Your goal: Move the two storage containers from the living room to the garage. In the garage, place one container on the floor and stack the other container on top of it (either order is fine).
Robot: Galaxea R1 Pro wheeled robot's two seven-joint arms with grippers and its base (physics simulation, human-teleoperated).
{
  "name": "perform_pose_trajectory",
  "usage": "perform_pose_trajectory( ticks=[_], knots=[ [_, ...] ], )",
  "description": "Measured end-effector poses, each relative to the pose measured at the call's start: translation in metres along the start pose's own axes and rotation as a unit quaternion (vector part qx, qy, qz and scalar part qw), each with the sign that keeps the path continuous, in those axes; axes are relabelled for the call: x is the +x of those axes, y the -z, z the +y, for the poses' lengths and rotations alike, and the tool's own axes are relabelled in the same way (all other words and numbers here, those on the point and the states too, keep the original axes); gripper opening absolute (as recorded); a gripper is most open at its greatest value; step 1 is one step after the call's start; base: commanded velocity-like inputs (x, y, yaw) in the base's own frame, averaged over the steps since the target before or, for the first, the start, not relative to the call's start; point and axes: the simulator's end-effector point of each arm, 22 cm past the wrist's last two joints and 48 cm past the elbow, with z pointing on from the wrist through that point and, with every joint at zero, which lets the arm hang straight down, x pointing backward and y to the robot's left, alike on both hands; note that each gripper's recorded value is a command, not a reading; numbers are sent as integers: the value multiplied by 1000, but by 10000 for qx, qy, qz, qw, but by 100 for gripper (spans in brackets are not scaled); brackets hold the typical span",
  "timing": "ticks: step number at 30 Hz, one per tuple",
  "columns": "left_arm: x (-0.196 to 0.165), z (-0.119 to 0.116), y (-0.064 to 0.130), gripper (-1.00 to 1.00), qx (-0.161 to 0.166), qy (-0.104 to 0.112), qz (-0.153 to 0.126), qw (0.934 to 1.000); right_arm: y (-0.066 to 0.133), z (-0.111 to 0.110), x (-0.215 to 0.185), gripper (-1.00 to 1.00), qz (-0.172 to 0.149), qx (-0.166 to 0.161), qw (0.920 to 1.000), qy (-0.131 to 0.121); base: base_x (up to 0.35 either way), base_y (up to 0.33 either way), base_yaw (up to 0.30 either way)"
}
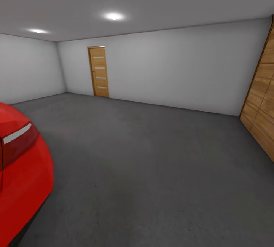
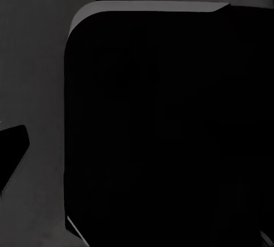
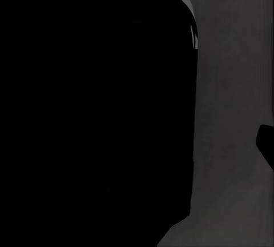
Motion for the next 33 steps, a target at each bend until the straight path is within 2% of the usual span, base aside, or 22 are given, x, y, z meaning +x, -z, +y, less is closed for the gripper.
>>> perform_pose_trajectory(
  ticks=[33],
  knots=[
    [0, 0, 0, 100, -20, 5, 5, 10000, 0, 1, 0, 100, 0, -5, 10000, 0, 325, 0, 0]
  ],
)
